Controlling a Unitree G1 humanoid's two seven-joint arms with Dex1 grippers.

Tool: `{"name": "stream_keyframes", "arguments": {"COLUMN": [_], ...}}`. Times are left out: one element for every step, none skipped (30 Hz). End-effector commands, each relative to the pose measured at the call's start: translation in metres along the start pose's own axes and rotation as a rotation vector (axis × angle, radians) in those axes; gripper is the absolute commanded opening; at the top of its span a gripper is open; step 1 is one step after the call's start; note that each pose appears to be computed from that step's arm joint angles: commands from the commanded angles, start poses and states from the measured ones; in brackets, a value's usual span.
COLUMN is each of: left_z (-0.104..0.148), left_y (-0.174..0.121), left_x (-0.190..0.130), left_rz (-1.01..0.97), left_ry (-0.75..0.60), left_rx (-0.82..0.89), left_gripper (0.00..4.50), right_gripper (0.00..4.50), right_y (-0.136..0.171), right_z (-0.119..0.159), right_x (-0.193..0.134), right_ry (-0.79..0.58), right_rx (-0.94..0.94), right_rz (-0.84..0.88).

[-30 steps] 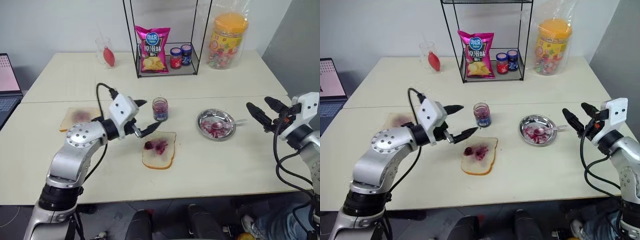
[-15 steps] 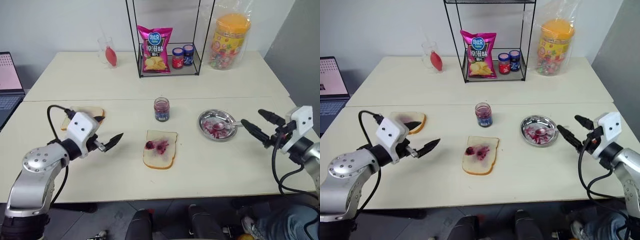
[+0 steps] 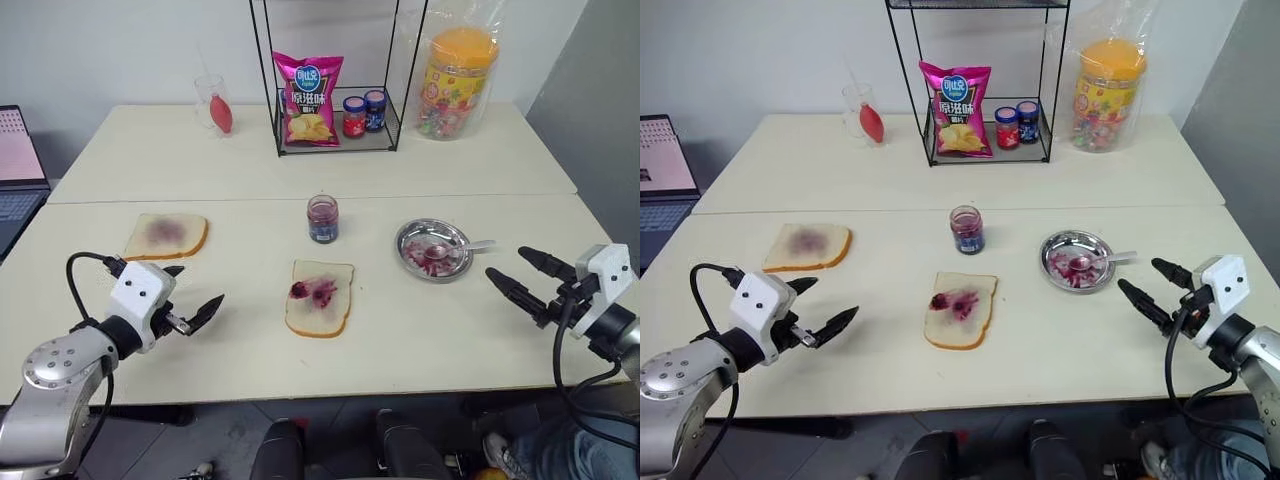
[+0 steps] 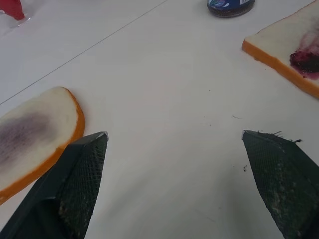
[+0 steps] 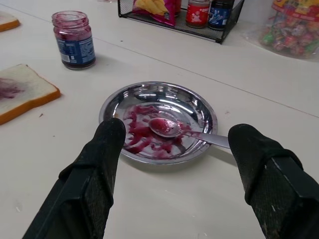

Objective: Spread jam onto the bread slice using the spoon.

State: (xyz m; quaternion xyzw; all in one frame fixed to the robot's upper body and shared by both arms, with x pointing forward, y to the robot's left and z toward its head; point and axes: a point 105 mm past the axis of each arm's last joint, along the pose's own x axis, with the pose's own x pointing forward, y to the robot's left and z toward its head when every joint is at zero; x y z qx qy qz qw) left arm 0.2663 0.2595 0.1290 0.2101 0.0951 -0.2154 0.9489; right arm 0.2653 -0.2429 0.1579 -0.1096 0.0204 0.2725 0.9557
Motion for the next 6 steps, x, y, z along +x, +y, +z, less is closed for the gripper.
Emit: {"name": "stream_keyframes", "arguments": {"left_z": [0.0129,0.0124,0.0125,0.0127,0.0114,0.0102], "left_y": [-0.0026,-0.0040,-0.0054,-0.0061,-0.0067,-0.0070], "left_x": [-0.0036,-0.0042,-0.0054,-0.0063,-0.0071,-0.0078], "left_rz": [-0.031,-0.040,-0.046,-0.049,-0.053,-0.055], "left_ry": [-0.034,-0.032,-0.039,-0.045,-0.038,-0.032], "left_rx": [0.030,0.028,0.028,0.027,0.022,0.018], "left_gripper": [4.50,4.50,4.50,4.50,4.50,4.50], "right_gripper": [3.64,3.64,3.64,3.64,3.64,3.64], "right_y": [-0.0013,-0.0010,0.0006,0.0017,0.0026,0.0033], "right_z": [0.0054,0.0050,0.0036,0.0028,0.0018,0.0012], "right_x": [-0.0038,-0.0043,-0.0053,-0.0059,-0.0063,-0.0067], "right_ry": [-0.014,-0.012,-0.006,-0.002,0.002,0.004], "right_rx": [-0.036,-0.037,-0.041,-0.044,-0.047,-0.049], "right_rz": [0.002,0.004,0.012,0.018,0.022,0.024]}}
